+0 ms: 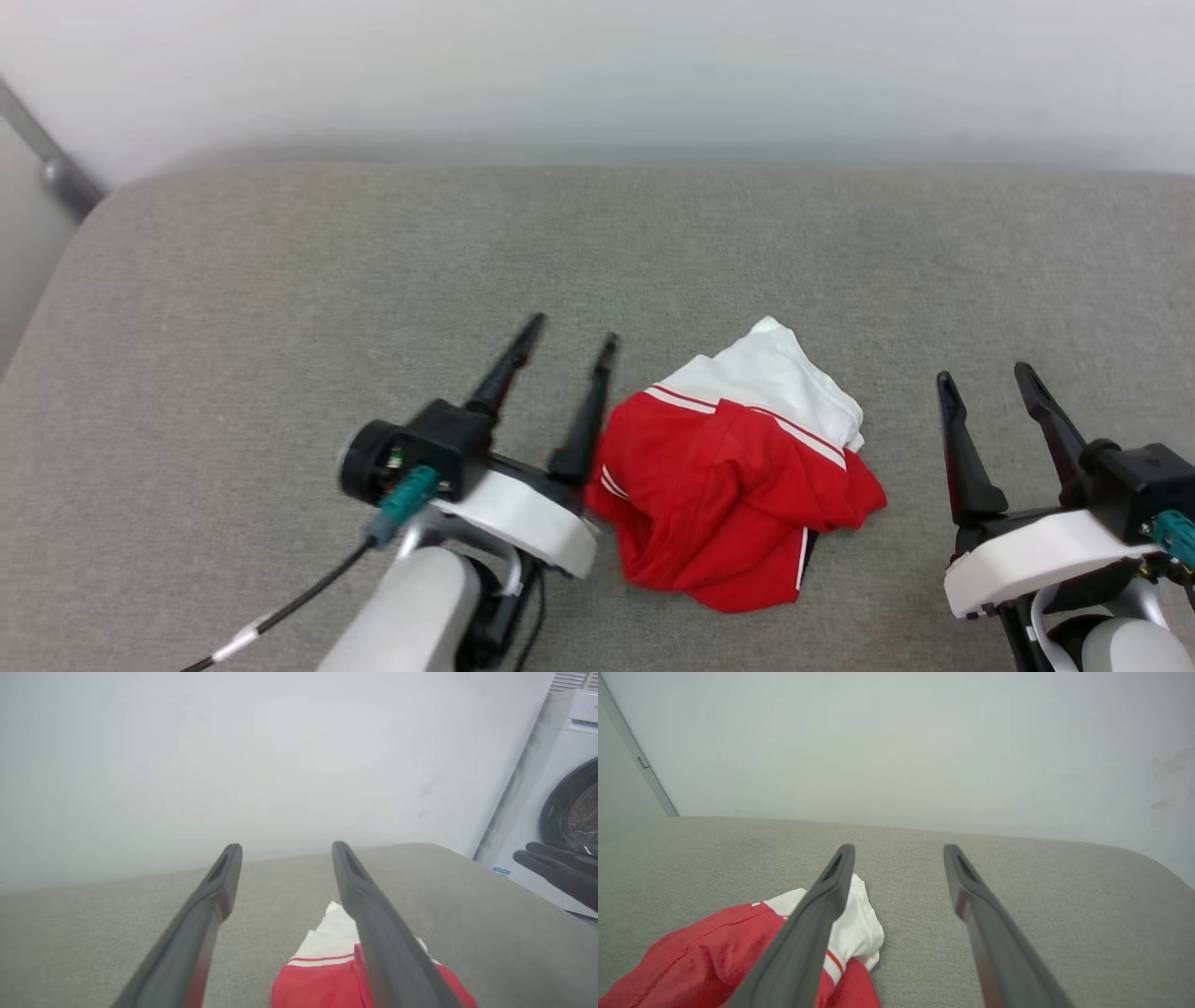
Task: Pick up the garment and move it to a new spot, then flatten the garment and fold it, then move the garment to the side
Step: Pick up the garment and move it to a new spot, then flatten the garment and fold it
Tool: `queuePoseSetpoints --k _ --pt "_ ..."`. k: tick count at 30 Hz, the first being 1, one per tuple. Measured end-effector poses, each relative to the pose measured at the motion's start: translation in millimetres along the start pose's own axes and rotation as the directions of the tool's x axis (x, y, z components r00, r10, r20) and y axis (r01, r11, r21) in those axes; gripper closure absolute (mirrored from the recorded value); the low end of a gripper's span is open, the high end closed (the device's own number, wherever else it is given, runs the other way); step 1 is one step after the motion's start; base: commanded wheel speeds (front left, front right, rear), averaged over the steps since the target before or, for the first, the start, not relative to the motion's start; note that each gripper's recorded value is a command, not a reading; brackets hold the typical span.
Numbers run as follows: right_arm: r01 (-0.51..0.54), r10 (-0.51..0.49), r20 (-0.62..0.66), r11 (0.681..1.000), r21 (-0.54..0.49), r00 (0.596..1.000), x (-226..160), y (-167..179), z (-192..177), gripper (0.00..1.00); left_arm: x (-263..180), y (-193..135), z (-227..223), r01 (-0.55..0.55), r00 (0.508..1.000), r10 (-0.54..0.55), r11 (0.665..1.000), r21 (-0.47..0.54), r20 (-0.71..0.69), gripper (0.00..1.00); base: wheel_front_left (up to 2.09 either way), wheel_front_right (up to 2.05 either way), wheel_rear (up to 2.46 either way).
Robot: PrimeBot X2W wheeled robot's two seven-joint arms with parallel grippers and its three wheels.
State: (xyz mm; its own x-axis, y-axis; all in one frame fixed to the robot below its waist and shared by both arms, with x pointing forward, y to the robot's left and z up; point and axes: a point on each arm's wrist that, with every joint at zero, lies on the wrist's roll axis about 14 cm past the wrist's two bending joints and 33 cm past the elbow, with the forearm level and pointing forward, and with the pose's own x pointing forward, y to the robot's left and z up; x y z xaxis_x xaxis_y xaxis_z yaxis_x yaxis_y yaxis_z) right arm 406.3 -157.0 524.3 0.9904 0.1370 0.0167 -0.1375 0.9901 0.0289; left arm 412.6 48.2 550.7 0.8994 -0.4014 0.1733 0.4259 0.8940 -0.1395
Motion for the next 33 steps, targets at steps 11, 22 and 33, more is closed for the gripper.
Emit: queuePoseSetpoints --k 11,22,33 --pt "-0.007 0.007 -0.002 1.0 0.018 1.0 -24.6 5.1 4.8 0.0 -66.7 96.5 14.9 -0.338 0.941 0.337 0.938 0.072 0.026 0.0 0.0 0.0 0.0" --pt "0.012 -0.012 -0.01 0.999 0.039 1.0 -44.6 1.2 3.5 0.0 -86.3 85.8 5.7 -0.324 0.945 0.327 0.942 0.085 -0.022 0.0 0.0 0.0 0.0" --pt "0.004 -0.003 -0.011 0.999 0.037 1.0 -43.2 3.9 4.0 0.0 -85.9 88.6 7.0 -0.333 0.941 0.336 0.939 0.081 -0.026 0.0 0.0 0.0 0.0"
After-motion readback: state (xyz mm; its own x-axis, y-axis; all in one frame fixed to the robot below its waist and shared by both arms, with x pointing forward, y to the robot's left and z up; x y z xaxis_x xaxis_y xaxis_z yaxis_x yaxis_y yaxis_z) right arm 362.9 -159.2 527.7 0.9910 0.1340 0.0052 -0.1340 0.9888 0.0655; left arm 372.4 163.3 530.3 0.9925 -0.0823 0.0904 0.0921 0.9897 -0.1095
